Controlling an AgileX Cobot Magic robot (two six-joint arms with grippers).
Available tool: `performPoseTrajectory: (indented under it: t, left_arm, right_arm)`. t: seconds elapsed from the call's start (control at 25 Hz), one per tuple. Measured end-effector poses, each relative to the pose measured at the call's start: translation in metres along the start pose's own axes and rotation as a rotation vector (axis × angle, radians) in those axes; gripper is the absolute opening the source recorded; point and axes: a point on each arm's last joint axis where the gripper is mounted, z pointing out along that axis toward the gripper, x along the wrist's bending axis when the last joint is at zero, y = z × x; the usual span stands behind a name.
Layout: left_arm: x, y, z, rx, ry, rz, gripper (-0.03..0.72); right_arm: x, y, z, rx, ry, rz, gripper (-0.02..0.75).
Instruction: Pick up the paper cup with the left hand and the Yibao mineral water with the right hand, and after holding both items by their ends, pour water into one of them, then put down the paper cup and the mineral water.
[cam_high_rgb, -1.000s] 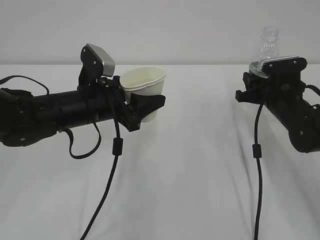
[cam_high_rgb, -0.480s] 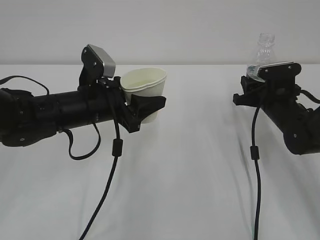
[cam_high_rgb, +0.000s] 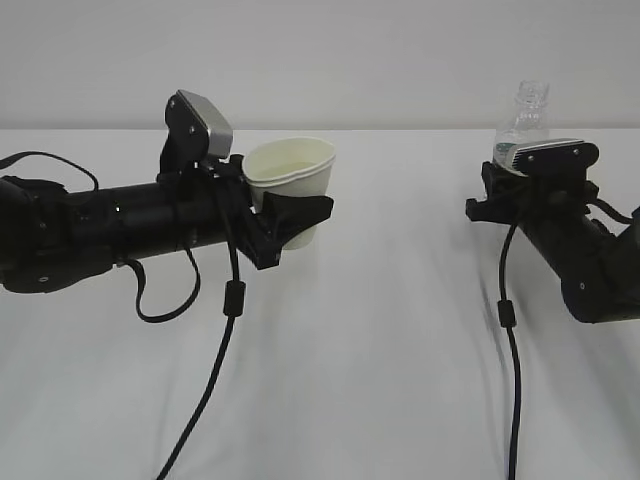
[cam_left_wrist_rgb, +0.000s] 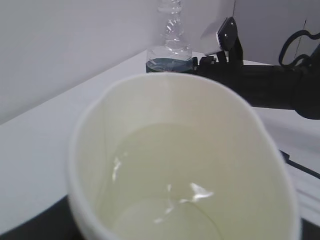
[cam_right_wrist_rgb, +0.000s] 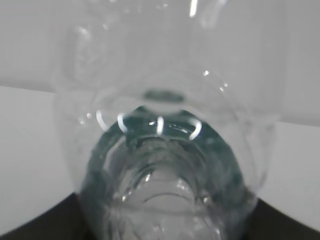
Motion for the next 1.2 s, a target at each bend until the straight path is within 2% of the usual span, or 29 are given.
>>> performPoseTrajectory:
  t: [0.76,1.2]
  left_arm:
    - [-0.001,-0.001,0.0,0.008,-0.016,0.013,0.397]
    - [-0.002,-0.001,0.0,0.009,-0.018,0.014,0.397]
  right_arm:
    - [0.002,-0.01,0.018,-0.02,-0.001,-0.01,0.346]
    - [-0.008,-0.008,0.021,-0.031,-0.024,-0.017,0.344]
